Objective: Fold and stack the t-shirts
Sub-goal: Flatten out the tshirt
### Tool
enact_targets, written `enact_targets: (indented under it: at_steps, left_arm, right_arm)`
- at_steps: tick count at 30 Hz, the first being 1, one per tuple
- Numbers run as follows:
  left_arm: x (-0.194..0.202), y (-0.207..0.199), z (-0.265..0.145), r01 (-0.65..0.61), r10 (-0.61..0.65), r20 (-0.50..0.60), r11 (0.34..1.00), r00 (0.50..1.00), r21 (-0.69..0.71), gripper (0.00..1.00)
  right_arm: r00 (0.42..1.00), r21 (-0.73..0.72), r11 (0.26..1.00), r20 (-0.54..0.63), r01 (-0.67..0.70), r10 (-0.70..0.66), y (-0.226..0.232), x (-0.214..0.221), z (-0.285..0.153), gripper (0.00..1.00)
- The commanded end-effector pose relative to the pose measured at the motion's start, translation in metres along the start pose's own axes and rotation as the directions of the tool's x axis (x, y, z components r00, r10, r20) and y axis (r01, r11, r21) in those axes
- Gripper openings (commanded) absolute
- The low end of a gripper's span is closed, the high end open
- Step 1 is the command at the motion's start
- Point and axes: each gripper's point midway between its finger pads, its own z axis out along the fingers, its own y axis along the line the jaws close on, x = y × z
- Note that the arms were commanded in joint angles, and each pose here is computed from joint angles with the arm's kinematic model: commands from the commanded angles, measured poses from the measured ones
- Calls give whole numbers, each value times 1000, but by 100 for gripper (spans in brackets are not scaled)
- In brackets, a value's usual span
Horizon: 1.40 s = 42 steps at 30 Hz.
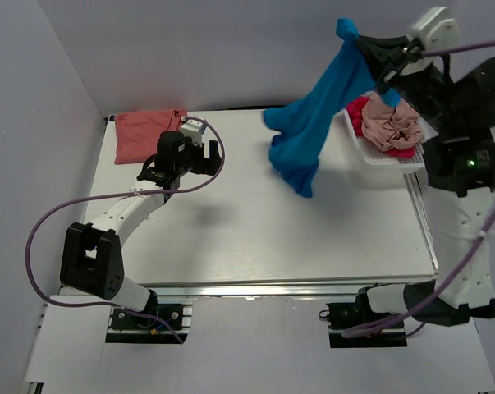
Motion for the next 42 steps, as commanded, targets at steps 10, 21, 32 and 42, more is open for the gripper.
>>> enact_targets:
  at_steps: [10,21,32,42]
  left_arm:
    - [-23,2,-13,-7,9,68,1000,998,-29,98]
    - [-23,7,-9,-23,28,79,998,996,-57,98]
    - [-15,14,-1,-38,43,56,996,998,-84,98]
    - [-12,14,10,-30,33,29,997,999,-77,98]
  right_arm:
    - [1000,-59,998,-6,-3,3,24,-44,-45,0]
    - [979,-279,938,-36,-203,201,68,-27,-36,0]
    - [902,-664,662,-43,-347,430,126,-85,-67,0]
    - [941,-611,765,94,-203,325,96,-148,-100,0]
